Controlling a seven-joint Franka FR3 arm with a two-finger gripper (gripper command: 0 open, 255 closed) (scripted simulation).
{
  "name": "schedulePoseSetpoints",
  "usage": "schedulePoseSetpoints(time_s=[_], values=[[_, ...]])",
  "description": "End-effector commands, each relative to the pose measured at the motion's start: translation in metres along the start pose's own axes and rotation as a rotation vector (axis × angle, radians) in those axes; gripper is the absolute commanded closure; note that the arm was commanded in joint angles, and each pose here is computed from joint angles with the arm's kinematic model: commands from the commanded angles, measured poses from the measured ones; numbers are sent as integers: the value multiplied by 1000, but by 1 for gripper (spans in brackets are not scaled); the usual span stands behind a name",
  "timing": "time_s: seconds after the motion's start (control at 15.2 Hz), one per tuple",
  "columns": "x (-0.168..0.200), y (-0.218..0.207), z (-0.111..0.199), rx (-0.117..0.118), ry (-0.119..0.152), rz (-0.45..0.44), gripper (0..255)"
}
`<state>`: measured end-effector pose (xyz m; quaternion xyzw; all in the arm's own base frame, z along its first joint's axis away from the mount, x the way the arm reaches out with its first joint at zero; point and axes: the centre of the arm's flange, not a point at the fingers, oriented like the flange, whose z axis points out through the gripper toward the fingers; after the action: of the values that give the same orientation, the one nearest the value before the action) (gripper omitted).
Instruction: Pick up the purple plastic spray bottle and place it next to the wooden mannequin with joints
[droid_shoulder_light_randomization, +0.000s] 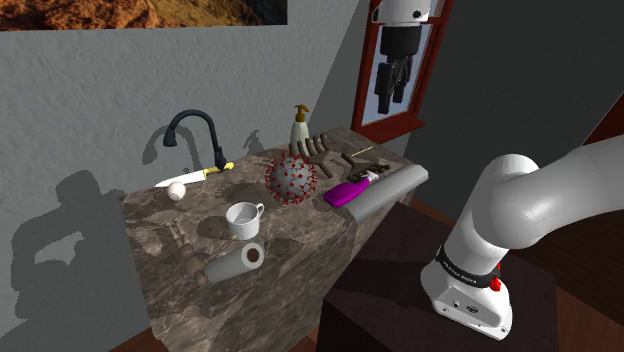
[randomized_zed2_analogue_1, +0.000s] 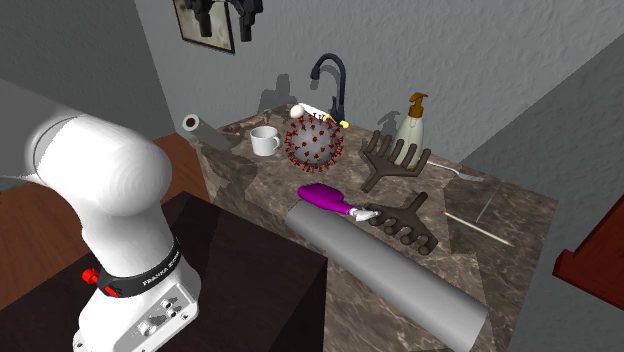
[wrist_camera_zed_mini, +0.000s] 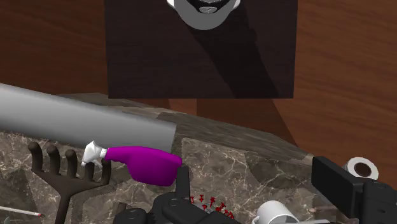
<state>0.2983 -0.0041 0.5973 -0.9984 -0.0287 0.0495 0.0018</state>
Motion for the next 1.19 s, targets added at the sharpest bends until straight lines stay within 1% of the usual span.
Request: schedulePoseSetpoints(time_s=[0.0, 0.59, 1.12], values=[[0, 0, 0, 0, 0, 0, 0], [-7, 39, 108, -87, 66, -268, 0], [2, 81, 200, -163, 125, -507, 0]])
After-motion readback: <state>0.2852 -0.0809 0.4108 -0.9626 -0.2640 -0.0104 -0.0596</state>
